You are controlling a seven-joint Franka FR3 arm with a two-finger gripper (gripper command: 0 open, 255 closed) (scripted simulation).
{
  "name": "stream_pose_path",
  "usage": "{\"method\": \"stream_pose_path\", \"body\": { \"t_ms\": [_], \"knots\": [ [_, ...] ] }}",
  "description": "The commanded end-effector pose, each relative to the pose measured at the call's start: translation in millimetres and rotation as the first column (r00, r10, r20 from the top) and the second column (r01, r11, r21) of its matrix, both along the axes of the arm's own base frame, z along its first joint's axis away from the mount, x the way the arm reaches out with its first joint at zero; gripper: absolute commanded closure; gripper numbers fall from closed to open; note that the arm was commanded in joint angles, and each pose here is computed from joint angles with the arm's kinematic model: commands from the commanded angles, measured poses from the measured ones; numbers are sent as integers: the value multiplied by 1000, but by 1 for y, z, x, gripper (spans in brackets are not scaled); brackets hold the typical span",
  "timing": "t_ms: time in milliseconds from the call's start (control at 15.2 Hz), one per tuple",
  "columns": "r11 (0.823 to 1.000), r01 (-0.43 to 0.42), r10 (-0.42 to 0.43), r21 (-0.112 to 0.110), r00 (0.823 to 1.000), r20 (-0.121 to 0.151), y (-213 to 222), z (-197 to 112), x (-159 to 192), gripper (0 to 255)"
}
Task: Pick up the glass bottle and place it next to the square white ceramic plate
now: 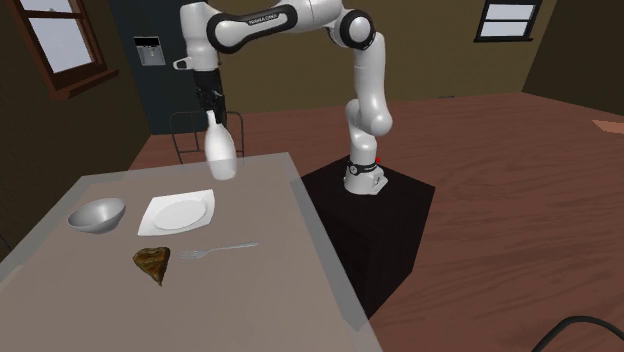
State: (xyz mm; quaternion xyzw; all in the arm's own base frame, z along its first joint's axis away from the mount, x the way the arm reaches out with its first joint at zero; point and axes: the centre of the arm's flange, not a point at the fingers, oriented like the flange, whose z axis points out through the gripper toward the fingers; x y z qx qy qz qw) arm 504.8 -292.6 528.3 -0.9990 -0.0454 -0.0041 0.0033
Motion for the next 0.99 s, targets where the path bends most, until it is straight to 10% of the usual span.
{"method": "stream_pose_path", "body": {
  "t_ms": [0,924],
  "knots": [
    [1000,-2,2,0,1000,1,-24,-1,-3,255],
    [1000,-2,2,0,1000,1,-46,-64,-5,255]
  ]
}}
